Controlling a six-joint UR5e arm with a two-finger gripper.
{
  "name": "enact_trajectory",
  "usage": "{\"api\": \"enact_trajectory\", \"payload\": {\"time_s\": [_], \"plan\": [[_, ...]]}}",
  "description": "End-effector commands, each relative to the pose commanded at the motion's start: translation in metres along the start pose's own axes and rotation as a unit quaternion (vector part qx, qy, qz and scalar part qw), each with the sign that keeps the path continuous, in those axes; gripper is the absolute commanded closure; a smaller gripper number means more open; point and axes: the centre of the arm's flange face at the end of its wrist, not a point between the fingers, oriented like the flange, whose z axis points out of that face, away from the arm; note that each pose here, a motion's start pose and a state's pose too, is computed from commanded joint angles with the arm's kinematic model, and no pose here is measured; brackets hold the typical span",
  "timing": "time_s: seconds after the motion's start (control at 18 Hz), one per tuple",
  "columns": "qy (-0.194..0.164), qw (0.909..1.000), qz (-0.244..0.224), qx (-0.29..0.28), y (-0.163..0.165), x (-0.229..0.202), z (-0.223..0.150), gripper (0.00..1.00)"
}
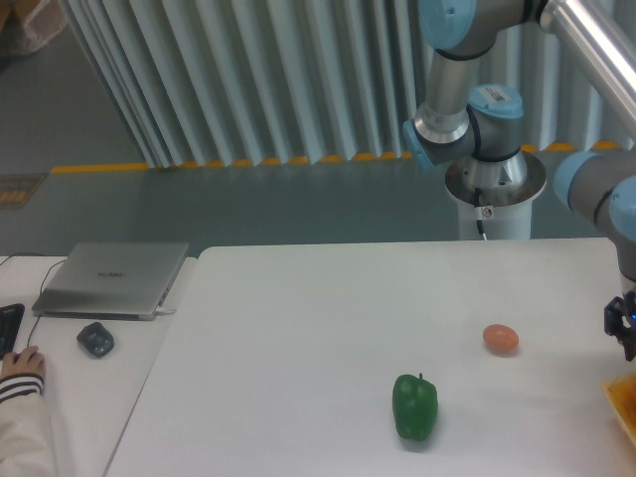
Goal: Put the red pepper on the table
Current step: 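Move the gripper down into the yellow crate and grasp the red pepper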
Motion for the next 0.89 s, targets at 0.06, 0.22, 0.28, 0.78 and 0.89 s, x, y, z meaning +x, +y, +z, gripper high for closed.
{"api": "enact_trajectory", "payload": {"time_s": [0.06, 0.22, 0.28, 0.78, 0.89], "plan": [[-0.003, 1.0000, -0.001, 0.001, -0.001, -0.003, 0.000, 0.00], [-0.017, 0.9998, -0.005, 0.009, -0.003, -0.009, 0.001, 0.00], [-0.021, 0.9997, -0.004, 0.012, -0.004, -0.011, 0.000, 0.00], [-0.018, 0.9997, -0.009, 0.012, -0.009, -0.010, 0.005, 0.00], [-0.017, 0.9997, -0.012, 0.011, -0.010, -0.010, 0.007, 0.00]]}}
